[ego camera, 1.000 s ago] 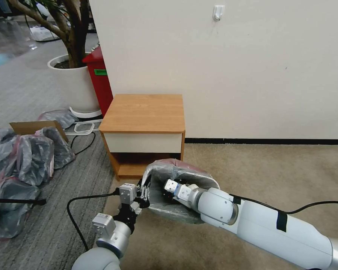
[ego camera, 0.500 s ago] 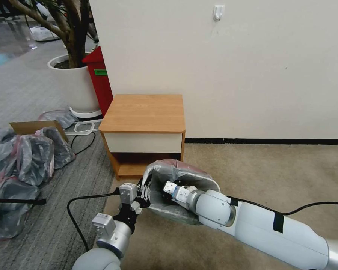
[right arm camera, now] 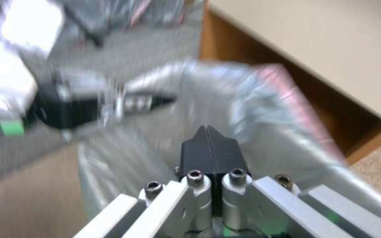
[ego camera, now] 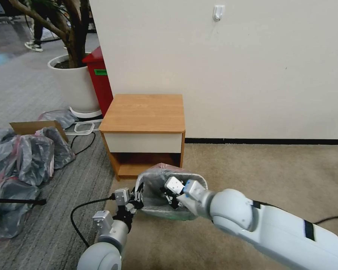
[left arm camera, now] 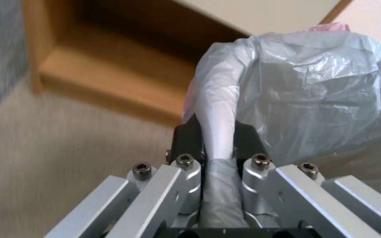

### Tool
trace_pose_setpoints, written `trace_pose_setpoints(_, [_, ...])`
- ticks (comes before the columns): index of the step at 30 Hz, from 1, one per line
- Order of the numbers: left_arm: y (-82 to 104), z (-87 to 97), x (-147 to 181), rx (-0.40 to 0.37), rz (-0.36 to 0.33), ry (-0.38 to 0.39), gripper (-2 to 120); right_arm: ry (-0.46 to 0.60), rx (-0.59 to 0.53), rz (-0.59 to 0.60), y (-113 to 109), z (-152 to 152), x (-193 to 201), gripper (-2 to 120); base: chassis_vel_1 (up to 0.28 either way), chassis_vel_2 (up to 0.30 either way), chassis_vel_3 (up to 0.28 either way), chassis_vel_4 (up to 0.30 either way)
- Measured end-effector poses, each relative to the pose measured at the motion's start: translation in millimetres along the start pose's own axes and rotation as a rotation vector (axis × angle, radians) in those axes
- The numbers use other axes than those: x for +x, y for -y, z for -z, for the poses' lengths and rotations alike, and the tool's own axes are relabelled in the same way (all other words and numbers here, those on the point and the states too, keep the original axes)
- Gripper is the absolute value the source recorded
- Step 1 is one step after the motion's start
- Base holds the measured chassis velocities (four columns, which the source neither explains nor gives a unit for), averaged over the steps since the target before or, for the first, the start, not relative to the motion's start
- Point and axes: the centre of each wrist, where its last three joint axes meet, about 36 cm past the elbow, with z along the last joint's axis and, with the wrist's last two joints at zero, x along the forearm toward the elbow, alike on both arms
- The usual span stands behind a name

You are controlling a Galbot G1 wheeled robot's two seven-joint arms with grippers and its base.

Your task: Pick up the garbage bag from the table and place it over the trash can.

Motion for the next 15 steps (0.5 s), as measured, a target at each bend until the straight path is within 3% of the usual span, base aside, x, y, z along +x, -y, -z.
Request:
trace_pose_setpoints(4, [-0.4, -1.1, 1, 0.056, 0.028, -0.043, 7, 0.115, -0.066, -0.083, -5, -23, 15, 0, 0.0, 0.0, 0.0, 0.0])
trace_pose_setpoints(7, [0.5, -4.3, 7, 0.08, 0.048, -0.082, 7, 0.259, -0.14, -0.257, -9, -51, 25, 0, 0.0, 0.0, 0.0, 0.0])
trace_pose_setpoints(9, [0.8, -5.2, 9, 0.08, 0.051, -0.092, 7, 0.292, -0.158, -0.312, -11, -61, 28, 0, 0.0, 0.0, 0.0, 0.0])
trace_pose_setpoints(11, [0.5, -7.6, 12, 0.073, 0.06, -0.117, 7, 0.346, -0.178, -0.447, -20, -87, 35, 9, 0.0, 0.0, 0.0, 0.0])
trace_pose_setpoints(15, [0.3, -9.9, 15, 0.062, 0.069, -0.143, 7, 0.38, -0.181, -0.565, -35, -110, 40, 20, 0.0, 0.0, 0.0, 0.0])
